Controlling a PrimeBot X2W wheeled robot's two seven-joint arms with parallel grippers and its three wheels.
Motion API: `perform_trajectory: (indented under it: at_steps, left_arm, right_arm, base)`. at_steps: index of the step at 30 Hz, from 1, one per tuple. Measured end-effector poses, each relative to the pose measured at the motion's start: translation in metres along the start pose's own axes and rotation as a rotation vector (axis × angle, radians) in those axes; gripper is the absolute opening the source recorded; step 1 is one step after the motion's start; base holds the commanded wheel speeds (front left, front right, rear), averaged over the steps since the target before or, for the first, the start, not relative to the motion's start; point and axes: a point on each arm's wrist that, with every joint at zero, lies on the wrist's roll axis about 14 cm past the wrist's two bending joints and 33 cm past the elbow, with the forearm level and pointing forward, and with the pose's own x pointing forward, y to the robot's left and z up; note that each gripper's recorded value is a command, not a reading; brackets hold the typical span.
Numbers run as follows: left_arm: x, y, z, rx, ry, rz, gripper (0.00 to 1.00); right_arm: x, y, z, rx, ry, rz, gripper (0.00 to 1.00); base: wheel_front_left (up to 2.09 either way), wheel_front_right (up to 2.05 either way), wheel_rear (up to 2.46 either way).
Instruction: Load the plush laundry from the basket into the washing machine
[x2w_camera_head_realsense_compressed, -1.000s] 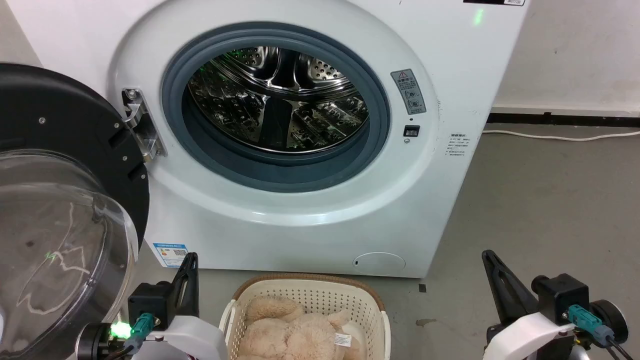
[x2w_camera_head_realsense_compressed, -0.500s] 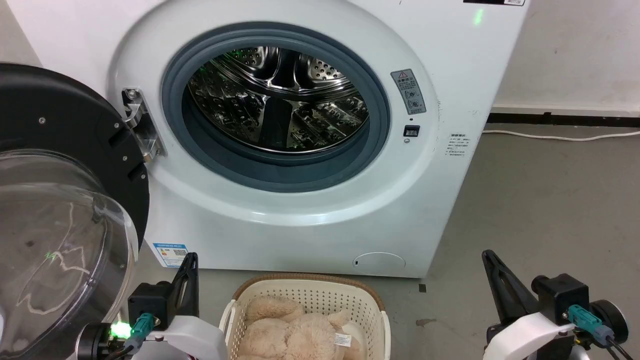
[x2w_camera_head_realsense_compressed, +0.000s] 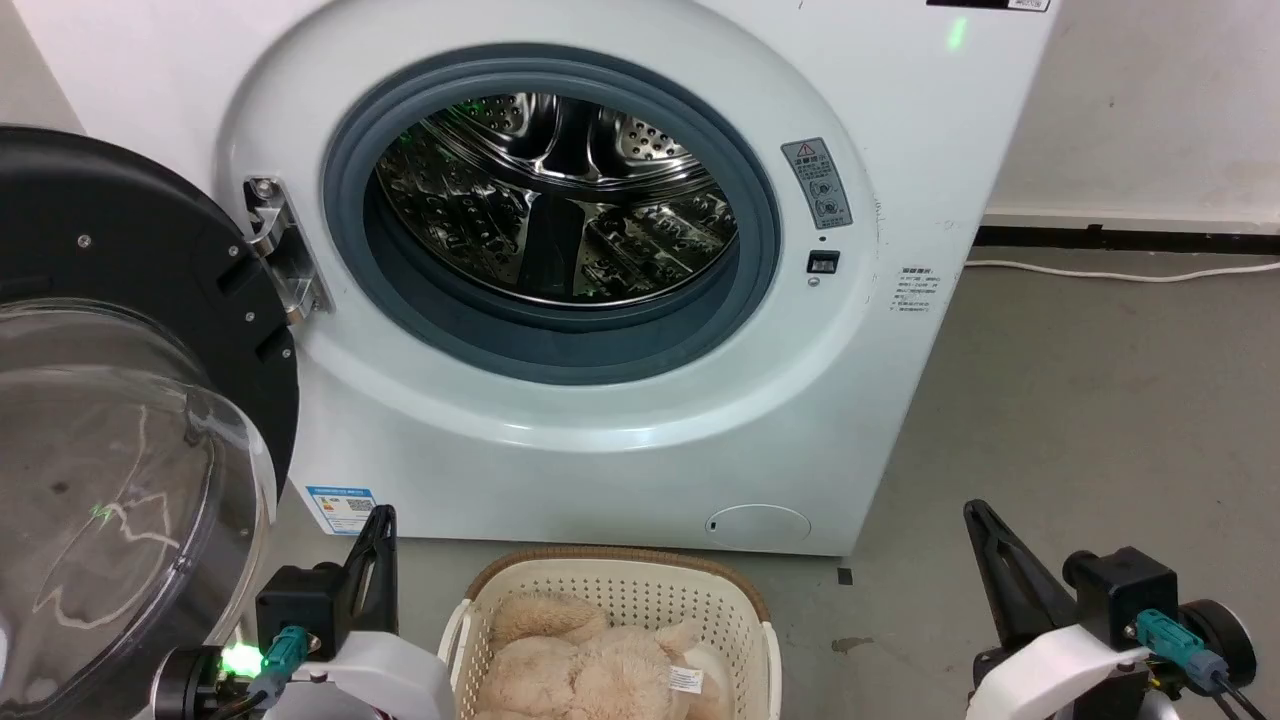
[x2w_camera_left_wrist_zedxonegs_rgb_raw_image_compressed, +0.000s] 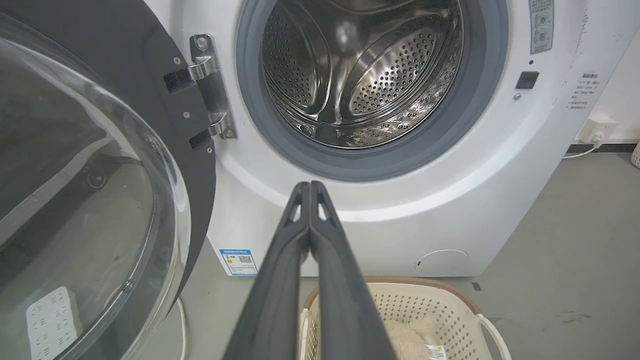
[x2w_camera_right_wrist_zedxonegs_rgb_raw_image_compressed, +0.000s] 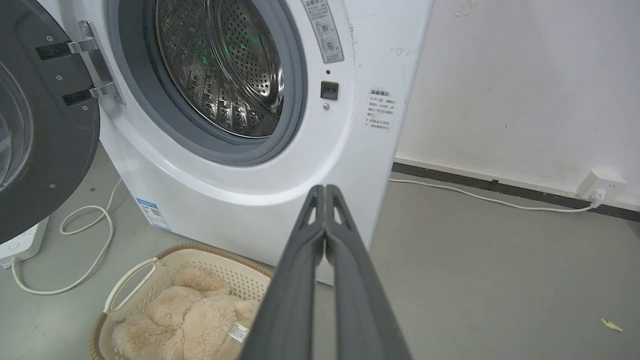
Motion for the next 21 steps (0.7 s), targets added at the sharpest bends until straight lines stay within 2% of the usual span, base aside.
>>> perform_trajectory:
  at_steps: [11,12,21]
  left_arm:
    - [0.0,0.0,0.0,0.0,0.0,0.0,0.0]
    - [0.0,-0.0001,0.0,0.0,0.0,0.0,1.0]
    - [0.0,-0.0013,0.0001,-0.001,-0.003,-0.003,1.0]
  right_arm:
    - [0.0,0.0,0.0,0.0,0.0,0.0,0.0]
    - [0.0,-0.0001,0.0,0.0,0.0,0.0,1.0]
    - [0.0,0.0002,-0.0004,0.01,-0.003,0.0,1.0]
  base:
    - [0.0,0.0,0.0]
    - [0.0,0.0,0.0]
    - [0.0,0.0,0.0]
